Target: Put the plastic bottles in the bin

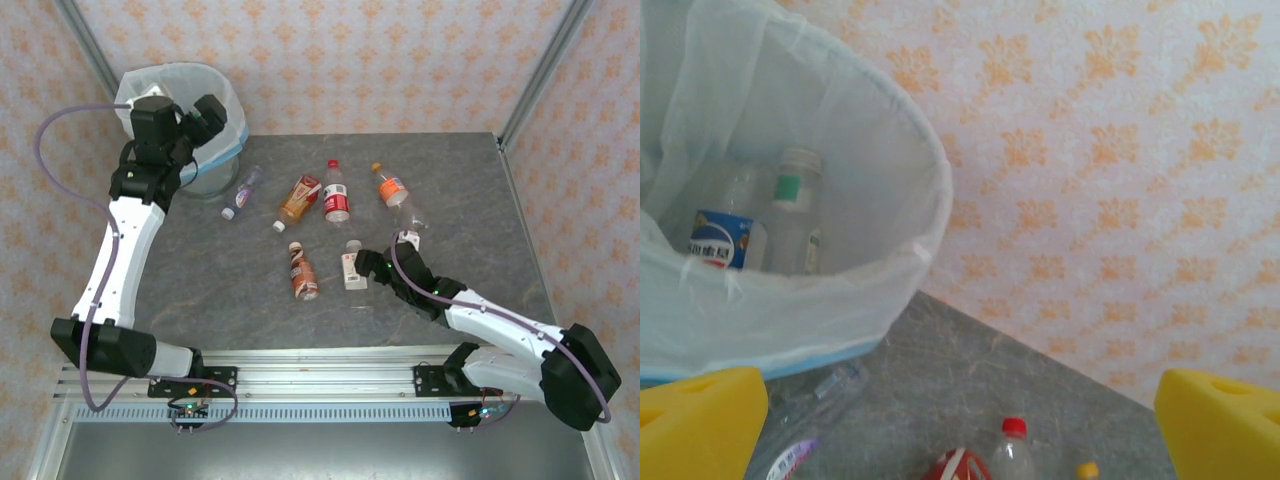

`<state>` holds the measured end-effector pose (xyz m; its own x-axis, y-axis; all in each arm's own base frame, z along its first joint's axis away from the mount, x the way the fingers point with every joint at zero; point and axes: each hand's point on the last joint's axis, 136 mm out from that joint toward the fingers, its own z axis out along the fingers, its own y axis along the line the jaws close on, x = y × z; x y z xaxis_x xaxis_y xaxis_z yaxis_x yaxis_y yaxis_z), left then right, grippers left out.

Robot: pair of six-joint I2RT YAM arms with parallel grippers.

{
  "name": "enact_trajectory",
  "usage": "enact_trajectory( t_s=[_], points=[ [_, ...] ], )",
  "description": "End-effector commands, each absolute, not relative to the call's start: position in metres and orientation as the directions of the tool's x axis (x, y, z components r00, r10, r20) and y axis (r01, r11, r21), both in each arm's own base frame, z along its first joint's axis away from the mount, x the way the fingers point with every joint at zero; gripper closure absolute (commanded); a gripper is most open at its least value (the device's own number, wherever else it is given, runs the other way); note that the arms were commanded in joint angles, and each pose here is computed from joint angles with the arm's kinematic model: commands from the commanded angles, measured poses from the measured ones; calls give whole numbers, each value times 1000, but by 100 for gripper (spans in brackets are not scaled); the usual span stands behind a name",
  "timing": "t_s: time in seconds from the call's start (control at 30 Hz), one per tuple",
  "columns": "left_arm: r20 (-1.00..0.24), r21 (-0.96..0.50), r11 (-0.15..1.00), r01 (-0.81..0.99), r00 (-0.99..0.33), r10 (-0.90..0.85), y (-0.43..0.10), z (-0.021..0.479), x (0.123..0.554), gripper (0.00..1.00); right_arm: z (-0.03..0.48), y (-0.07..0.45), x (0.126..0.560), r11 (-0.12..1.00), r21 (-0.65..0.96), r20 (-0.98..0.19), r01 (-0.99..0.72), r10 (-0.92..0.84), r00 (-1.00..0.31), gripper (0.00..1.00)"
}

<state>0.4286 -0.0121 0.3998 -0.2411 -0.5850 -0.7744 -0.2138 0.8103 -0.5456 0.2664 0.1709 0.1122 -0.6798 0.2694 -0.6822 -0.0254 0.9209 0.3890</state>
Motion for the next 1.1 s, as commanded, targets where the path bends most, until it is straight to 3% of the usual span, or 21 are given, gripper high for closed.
enact_trajectory(
  t_s=[0.0, 0.1, 0.27, 0.7, 0.83, 1.07],
  points=[
    [-778, -531, 826, -189, -278, -564, -29, 389, 410, 0, 112, 165, 265, 949, 301, -732, -94, 167, -661, 1],
    [-760, -503, 842, -195, -363, -539, -50, 358, 392, 0, 124, 173, 267, 949, 244, -771, -201, 64, -633, 1],
    [-689, -481, 840, -252, -484, -539, -68, 299, 360, 0, 120, 181, 264, 925, 325, -747, -195, 125, -653, 1],
    [-449, -394, 837, -380, -715, -536, -107, 161, 292, 0, 116, 180, 264, 921, 354, -729, -164, 162, -665, 1],
    [-353, -409, 836, -365, -782, -514, -137, 130, 279, 0, 113, 181, 264, 916, 371, -723, -155, 180, -667, 1],
    [-316, -347, 893, -286, -861, -398, -174, 105, 269, 0, 116, 184, 269, 916, 368, -729, -158, 179, -661, 1]
  ],
)
